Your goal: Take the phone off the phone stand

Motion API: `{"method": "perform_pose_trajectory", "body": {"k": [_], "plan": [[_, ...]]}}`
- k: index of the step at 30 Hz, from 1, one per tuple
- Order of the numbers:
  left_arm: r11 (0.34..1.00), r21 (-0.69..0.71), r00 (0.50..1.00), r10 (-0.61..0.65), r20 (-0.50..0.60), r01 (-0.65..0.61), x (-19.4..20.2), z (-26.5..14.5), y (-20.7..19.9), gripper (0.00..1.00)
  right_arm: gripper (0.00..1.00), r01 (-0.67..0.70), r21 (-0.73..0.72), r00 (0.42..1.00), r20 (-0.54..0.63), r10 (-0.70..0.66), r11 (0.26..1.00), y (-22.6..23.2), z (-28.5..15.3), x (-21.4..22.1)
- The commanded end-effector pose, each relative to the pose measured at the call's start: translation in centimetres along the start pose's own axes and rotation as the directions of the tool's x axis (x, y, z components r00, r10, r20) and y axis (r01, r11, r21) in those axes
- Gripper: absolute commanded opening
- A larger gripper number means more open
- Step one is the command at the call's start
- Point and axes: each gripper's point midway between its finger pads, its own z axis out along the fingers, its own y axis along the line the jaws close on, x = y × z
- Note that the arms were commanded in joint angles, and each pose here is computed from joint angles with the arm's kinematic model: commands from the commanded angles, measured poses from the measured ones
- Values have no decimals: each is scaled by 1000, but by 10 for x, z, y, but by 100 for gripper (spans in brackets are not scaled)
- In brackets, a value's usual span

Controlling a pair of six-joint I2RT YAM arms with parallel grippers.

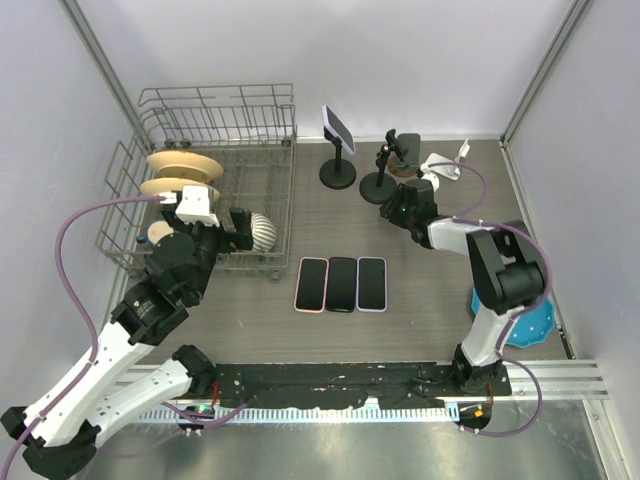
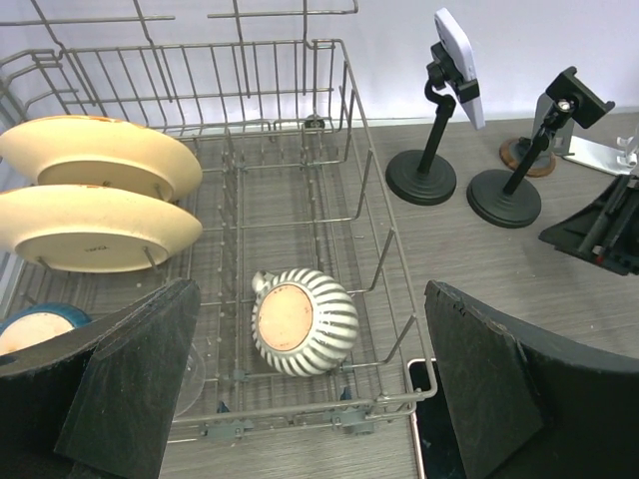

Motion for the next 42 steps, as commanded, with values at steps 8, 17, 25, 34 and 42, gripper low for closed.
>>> {"method": "perform_pose_trajectory", "body": {"k": [8, 17, 25, 34, 42], "plan": [[999, -38, 999, 6, 49, -4, -11, 4, 8, 100, 39, -181, -28, 976, 119, 183, 983, 7, 83, -25], [999, -37, 998, 10, 57, -8, -11, 3, 8, 100, 39, -201, -28, 957, 207, 203, 979, 7, 127, -57], [999, -36, 998, 10, 59, -8, -12, 3, 8, 100, 44, -89, -75, 980, 173, 101, 993, 21, 115, -59], [1000, -24, 997, -8, 70, 10, -16, 0, 8, 100, 62, 275, -143, 939, 253, -233, 951, 74, 31, -92], [999, -29, 997, -16, 78, 19, -17, -1, 10, 100, 80, 581, -120, 757, 443, -480, 805, 169, -17, -133]]}}
